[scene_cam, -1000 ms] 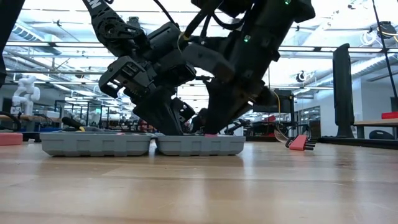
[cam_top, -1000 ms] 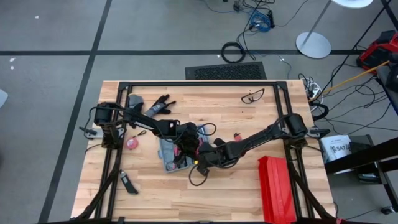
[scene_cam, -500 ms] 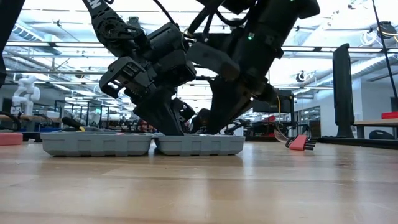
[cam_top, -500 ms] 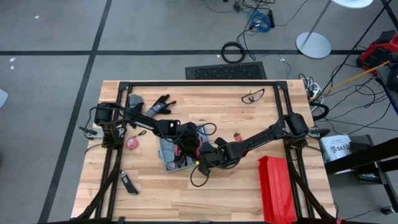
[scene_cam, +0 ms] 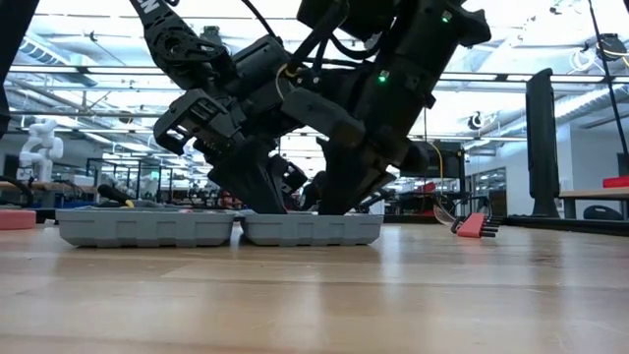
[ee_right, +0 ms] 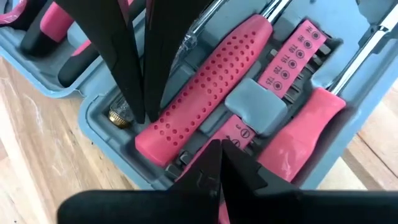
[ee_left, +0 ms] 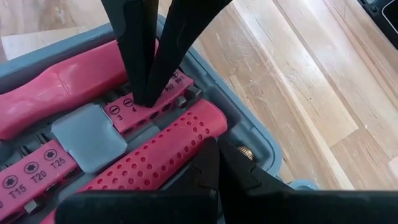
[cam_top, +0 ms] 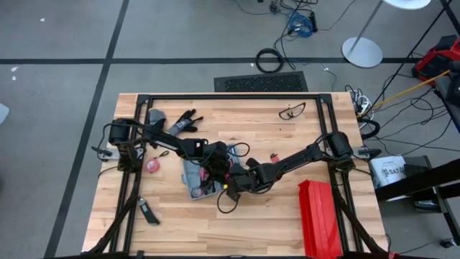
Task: Prefit tool cases
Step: Put the red terminal block into the gray prefit tools case, then put the red allen wrench into the gray prefit tools case
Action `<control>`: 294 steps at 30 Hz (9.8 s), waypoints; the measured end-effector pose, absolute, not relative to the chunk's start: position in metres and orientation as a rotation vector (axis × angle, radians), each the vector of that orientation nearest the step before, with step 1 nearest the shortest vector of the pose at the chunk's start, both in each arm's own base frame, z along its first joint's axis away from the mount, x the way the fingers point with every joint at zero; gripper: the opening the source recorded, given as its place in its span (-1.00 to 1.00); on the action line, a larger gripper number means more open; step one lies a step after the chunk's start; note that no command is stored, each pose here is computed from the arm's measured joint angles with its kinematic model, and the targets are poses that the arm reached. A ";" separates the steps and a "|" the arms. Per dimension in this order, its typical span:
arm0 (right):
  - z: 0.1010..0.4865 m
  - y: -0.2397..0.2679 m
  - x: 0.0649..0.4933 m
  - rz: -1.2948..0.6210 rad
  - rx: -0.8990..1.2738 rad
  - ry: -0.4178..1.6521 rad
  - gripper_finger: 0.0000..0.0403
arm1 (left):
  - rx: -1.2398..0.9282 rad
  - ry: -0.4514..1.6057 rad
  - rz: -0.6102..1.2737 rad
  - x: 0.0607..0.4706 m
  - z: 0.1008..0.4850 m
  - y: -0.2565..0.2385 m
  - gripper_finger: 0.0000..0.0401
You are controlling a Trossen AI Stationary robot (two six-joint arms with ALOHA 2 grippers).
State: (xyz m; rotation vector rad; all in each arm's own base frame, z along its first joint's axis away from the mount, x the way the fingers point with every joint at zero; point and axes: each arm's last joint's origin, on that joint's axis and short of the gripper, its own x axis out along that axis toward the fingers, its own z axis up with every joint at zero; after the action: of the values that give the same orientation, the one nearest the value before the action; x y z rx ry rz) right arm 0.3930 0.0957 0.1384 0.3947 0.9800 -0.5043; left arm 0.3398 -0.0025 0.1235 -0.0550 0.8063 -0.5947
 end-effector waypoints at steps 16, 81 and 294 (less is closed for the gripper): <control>0.190 0.086 0.364 -0.619 0.235 0.959 -1.00 | -0.038 0.634 -0.548 0.328 0.190 0.001 -1.00; 0.164 0.062 0.391 -0.234 0.546 1.058 -1.00 | -0.117 0.971 -0.337 0.301 0.154 0.033 -1.00; 0.211 -0.017 0.332 0.194 0.683 0.537 -0.92 | 0.109 0.688 0.251 0.228 0.256 0.014 -1.00</control>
State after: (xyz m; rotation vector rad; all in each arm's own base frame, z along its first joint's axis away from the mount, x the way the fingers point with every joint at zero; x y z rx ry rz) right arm 0.3318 -0.0166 0.2107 0.6826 0.5375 0.1936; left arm 0.2277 0.0142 0.2563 0.1094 0.6875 0.2507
